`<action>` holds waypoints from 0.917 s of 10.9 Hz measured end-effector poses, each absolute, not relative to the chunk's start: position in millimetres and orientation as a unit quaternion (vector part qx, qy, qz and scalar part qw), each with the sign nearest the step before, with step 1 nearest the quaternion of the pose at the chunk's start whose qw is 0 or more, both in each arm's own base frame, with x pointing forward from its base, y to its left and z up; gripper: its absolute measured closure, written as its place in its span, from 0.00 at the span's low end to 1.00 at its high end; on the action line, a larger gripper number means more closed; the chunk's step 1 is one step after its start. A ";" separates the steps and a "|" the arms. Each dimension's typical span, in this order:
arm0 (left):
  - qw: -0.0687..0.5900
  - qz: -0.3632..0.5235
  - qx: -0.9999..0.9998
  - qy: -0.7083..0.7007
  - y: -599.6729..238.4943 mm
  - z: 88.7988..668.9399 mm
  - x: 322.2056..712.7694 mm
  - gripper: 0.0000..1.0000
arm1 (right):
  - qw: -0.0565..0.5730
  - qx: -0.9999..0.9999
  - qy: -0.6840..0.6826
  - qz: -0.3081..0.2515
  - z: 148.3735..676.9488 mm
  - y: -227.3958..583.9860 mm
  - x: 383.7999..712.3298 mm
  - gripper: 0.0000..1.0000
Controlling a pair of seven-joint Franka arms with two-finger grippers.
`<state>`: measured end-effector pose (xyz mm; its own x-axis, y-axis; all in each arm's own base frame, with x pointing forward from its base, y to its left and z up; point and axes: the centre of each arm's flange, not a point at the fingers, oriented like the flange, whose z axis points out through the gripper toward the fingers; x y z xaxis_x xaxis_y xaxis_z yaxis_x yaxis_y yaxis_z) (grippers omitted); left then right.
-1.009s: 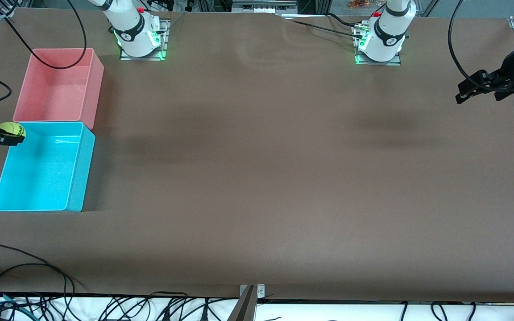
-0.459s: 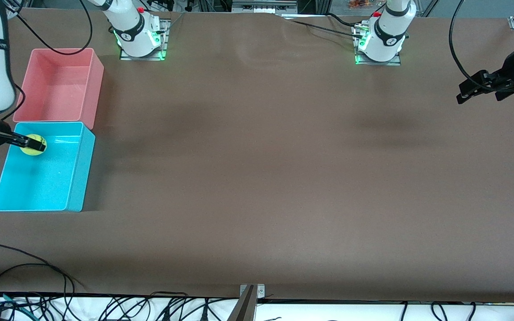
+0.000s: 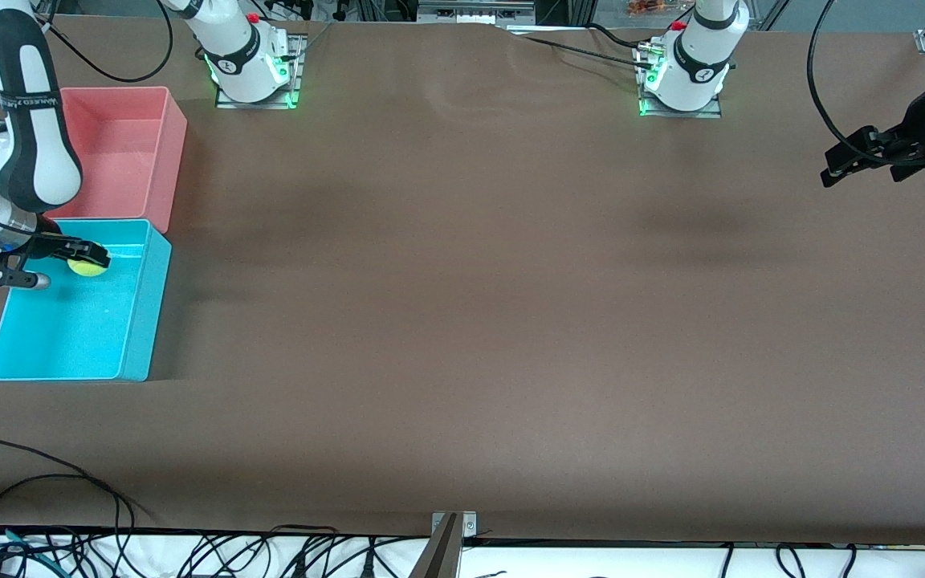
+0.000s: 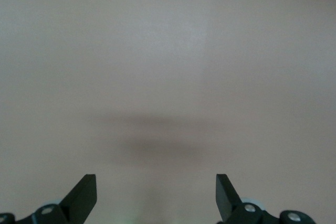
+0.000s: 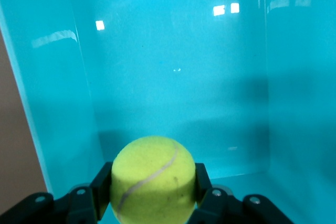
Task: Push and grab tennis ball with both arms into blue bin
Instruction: 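Lower the ball into the cyan bin and open the right gripper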
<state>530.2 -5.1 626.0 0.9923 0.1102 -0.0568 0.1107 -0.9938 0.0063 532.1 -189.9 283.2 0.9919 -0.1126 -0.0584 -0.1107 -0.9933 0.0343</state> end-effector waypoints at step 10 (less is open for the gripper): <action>0.005 -0.028 0.998 0.054 -6.4 626.0 530.2 0.00 | 0.003 0.997 -0.063 -0.050 235.6 -174.0 534.5 0.22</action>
